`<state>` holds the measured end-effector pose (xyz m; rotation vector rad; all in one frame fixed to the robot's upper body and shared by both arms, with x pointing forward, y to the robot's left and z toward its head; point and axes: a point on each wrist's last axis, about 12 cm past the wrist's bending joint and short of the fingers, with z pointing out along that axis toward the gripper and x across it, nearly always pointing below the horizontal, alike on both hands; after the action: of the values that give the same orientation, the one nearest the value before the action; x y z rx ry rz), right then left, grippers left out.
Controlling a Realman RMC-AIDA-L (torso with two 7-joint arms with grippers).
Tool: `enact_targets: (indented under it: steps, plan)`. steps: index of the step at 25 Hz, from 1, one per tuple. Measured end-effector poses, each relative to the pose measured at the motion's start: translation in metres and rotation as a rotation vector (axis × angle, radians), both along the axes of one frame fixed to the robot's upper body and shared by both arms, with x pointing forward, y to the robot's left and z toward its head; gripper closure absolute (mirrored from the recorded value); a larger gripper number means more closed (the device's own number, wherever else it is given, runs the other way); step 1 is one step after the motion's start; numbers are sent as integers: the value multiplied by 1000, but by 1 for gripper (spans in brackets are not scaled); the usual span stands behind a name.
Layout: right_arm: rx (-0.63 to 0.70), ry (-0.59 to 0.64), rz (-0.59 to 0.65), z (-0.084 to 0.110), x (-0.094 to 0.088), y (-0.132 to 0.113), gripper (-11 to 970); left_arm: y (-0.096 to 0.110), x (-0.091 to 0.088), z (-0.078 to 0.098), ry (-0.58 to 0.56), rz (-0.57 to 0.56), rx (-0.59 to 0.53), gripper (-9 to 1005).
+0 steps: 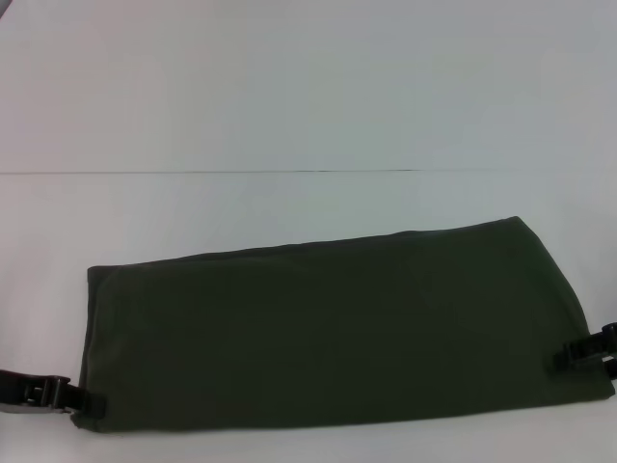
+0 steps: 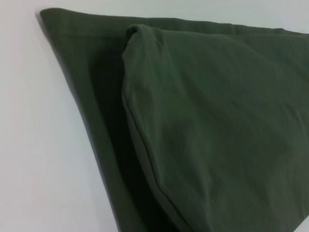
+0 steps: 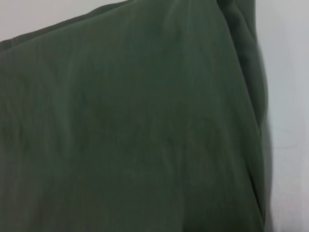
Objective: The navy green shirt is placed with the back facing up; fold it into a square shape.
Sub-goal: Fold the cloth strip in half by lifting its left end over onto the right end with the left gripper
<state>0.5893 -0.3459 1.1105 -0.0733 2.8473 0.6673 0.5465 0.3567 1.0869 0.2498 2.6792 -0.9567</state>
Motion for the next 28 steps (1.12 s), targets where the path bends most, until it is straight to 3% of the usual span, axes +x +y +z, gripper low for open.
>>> enact_targets:
  steps: [20,28]
  plan:
    - [28,-17,6,-8,-3,5,54,0,0,0,1,3,-1,981]
    - [18,-26,-9,-10,-5,2,374,1,0,0,-1,5,-1,981]
